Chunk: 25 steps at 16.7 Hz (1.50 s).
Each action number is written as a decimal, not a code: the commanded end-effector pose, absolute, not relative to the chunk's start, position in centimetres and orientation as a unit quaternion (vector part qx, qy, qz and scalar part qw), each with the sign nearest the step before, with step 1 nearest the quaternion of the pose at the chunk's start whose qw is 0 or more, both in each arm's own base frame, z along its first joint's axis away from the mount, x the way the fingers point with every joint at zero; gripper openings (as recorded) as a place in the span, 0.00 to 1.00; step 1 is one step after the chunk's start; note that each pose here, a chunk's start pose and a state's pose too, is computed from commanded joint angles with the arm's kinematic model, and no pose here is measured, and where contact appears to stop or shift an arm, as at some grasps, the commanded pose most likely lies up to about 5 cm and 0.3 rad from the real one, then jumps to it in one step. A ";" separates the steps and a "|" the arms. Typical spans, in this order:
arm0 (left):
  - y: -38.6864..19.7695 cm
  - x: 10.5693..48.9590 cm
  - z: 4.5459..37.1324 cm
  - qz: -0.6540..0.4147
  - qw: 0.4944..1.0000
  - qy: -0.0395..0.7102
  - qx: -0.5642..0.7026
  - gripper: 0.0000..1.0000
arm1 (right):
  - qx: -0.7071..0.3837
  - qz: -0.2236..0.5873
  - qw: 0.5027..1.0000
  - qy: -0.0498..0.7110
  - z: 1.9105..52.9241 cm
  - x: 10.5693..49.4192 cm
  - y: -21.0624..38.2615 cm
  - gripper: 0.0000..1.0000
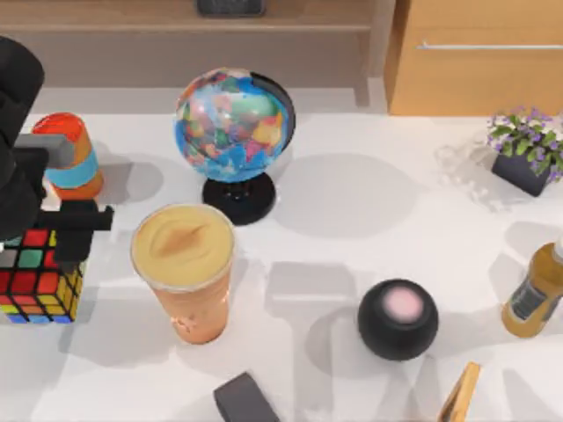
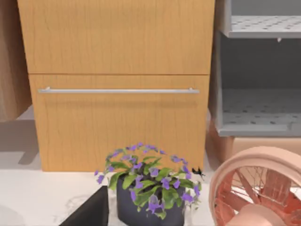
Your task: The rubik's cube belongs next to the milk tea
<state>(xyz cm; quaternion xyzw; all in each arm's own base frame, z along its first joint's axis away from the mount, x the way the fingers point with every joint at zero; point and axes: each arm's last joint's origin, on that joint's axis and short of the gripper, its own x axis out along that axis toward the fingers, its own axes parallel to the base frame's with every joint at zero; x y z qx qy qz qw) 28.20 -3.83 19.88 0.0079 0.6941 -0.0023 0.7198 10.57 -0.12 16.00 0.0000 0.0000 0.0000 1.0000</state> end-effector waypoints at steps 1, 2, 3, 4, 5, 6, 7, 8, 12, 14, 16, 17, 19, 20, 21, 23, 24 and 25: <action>-3.8 28.0 19.5 -0.002 0.711 0.704 0.007 0.00 | 0.000 0.000 1.000 0.000 16.0 10.6 -0.1 1.00; -3.8 28.0 19.3 -0.002 0.708 0.706 0.007 0.00 | 0.000 0.000 1.000 0.000 16.0 10.6 -0.1 1.00; -3.8 28.0 19.3 -0.002 0.708 0.706 0.007 0.00 | 0.000 0.000 1.000 0.000 16.0 10.6 -0.1 1.00; -3.8 28.0 19.3 -0.002 0.708 0.706 0.007 0.00 | 0.000 0.000 1.000 0.000 16.0 10.6 -0.1 1.00; -3.8 28.0 19.3 -0.002 0.708 0.706 0.007 0.00 | 0.000 0.000 1.000 0.000 16.0 10.6 -0.1 1.00; -3.9 28.0 19.4 -0.004 0.710 0.704 0.010 0.00 | 0.000 0.000 1.000 0.000 16.0 10.6 -0.1 1.00; -3.9 28.0 19.5 -0.004 0.710 0.704 0.010 0.00 | 0.000 0.000 1.000 0.000 16.0 10.6 -0.1 1.00; -3.8 28.0 19.5 -0.004 0.712 0.702 0.010 0.00 | 0.000 0.000 1.000 0.000 16.0 10.6 -0.1 1.00; -3.4 28.0 19.9 0.002 0.721 0.693 0.006 0.00 | 0.000 0.000 1.000 0.000 16.0 10.6 -0.1 1.00; -3.1 28.1 20.0 0.005 0.725 0.689 0.003 0.00 | 0.000 0.000 1.000 0.000 16.0 10.6 -0.1 1.00; -2.9 28.1 20.0 0.008 0.727 0.687 0.001 0.00 | 0.000 0.000 1.000 0.000 16.0 10.6 -0.1 1.00; -2.8 28.1 20.0 0.009 0.728 0.686 0.000 0.00 | 0.000 0.000 1.000 0.000 16.0 10.6 -0.1 1.00; -2.8 28.1 19.8 0.011 0.728 0.686 0.000 0.00 | 0.000 0.000 1.000 0.000 16.0 10.6 -0.1 1.00; -2.8 28.1 19.7 0.012 0.728 0.686 0.000 0.00 | 0.000 0.000 1.000 0.000 16.0 10.6 -0.1 1.00; -2.8 28.1 19.6 0.012 0.728 0.686 0.000 0.00 | 0.000 0.000 1.000 0.000 16.0 10.6 -0.1 1.00; -3.0 28.2 19.3 0.009 0.727 0.687 0.001 0.00 | 0.000 0.000 1.000 0.000 16.0 10.6 -0.1 1.00; -3.1 28.2 19.1 0.007 0.726 0.688 0.002 0.00 | 0.000 0.000 1.000 0.000 16.0 10.6 -0.1 1.00; -3.3 28.2 18.8 0.005 0.724 0.690 0.003 0.00 | 0.000 0.000 1.000 0.000 16.0 10.6 -0.1 1.00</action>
